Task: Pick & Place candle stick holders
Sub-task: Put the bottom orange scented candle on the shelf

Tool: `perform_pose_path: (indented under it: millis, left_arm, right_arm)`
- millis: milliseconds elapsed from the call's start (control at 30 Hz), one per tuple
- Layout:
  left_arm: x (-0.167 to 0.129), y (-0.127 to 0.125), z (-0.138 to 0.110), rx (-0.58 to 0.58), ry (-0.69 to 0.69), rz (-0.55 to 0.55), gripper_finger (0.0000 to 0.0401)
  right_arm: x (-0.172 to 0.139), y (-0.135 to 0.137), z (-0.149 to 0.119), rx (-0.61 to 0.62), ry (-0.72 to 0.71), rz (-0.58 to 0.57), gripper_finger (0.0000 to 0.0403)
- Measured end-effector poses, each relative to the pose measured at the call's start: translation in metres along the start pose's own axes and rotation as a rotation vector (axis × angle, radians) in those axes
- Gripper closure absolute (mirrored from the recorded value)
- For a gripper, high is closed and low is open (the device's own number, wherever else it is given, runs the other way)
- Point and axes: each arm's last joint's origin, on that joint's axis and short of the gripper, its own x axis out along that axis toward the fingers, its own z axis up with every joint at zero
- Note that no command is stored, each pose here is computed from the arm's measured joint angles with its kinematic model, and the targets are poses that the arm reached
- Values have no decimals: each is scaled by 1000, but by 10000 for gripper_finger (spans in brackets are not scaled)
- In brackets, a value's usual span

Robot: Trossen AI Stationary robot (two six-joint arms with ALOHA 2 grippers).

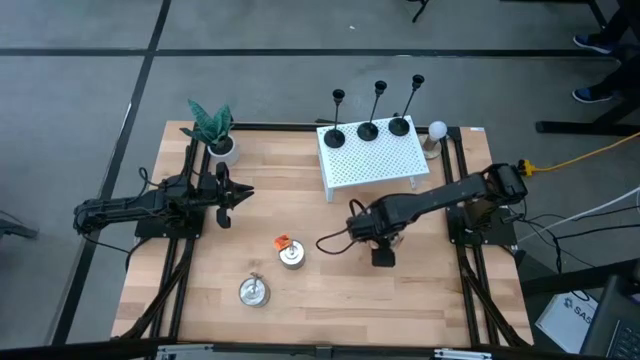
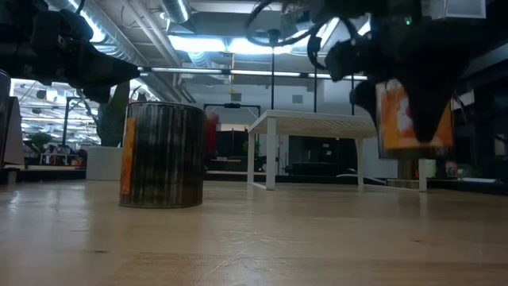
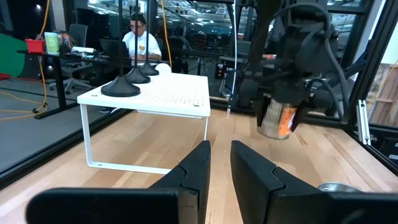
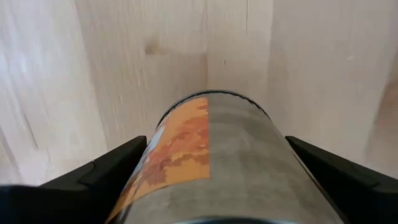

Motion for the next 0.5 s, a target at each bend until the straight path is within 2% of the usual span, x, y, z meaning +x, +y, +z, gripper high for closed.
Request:
perform_pose_path:
  millis: [133,500]
  left_arm:
    - [0,0,0,0,0,0,342]
    - [0,0,0,0,0,0,342]
  right_arm:
    - [-17,1,2,-80,16,-7,51]
    - [-70,1,4,-108,38,-80,51]
